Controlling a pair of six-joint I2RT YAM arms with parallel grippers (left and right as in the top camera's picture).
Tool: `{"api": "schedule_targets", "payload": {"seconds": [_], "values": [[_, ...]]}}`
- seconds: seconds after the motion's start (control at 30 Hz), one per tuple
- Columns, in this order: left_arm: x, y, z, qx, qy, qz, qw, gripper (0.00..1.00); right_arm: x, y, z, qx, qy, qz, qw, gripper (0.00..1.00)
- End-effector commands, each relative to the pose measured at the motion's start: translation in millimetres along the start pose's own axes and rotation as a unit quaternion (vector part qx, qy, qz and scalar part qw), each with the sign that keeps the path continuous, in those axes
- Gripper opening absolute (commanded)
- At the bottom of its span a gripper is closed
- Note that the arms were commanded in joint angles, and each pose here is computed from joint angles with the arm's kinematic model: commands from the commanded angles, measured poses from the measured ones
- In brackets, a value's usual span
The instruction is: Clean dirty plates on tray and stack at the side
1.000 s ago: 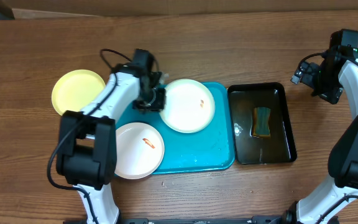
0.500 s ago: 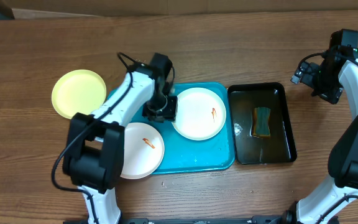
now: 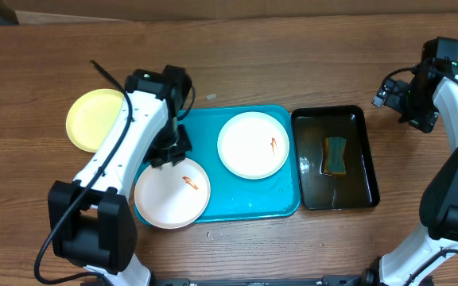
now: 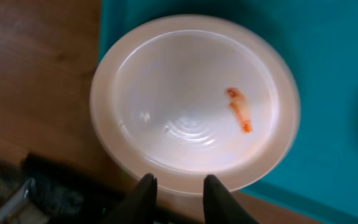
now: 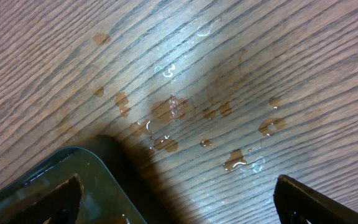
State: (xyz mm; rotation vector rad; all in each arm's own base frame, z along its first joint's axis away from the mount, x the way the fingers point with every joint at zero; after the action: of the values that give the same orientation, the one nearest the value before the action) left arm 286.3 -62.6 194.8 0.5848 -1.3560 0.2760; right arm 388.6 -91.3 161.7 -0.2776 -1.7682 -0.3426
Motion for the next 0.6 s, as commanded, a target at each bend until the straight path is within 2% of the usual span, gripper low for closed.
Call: {"api": "schedule_targets", "payload": {"seconds": [0.0, 0.1, 0.2, 0.3, 0.43, 0.57], "values": [[-0.8, 20.4, 0.2, 0.073, -0.005, -0.054, 0.996, 0.25, 8.0, 0.1, -5.6, -0.002, -0.015, -0.005, 1.0, 1.0], [-3.6, 37.3, 11.8, 0.094, -0.013, -0.069, 0.993, 0.25, 8.0, 0.1, -5.6, -0.002, -0.015, -0.005, 1.0, 1.0], [-5.7, 53.8, 23.6, 0.122, -0.026, -0.048, 0.991, 0.25, 8.0, 0.1, -5.6, -0.002, -0.015, -0.005, 1.0, 1.0], [-5.2, 72.7, 35.1, 0.146, -0.043, -0.01, 0.988, 0.26, 8.0, 0.1, -5.6, -0.002, -0.015, -0.005, 1.0, 1.0], [-6.0, 92.6, 46.2, 0.178, -0.059, 0.053, 0.981, 0.34, 8.0, 0.1, -5.6, -0.002, -0.015, -0.005, 1.0, 1.0], [-18.3, 92.0, 47.0, 0.191, -0.056, 0.119, 0.973, 0.39, 8.0, 0.1, -5.5, -0.002, -0.015, -0.005, 1.0, 1.0]]}}
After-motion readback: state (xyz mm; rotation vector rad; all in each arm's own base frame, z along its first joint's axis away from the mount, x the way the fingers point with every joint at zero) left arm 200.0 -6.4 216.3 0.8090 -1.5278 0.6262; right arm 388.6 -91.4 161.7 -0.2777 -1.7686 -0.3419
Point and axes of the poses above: each gripper's point midway between its finger pads, its own x axis back along the fingers, its own y axis along the line the jaws close on, z = x × y, the point moved 8 cm from there along x, back along the fingers, and after that the axes turned 9 degrees about x, right-handed, at the moved point
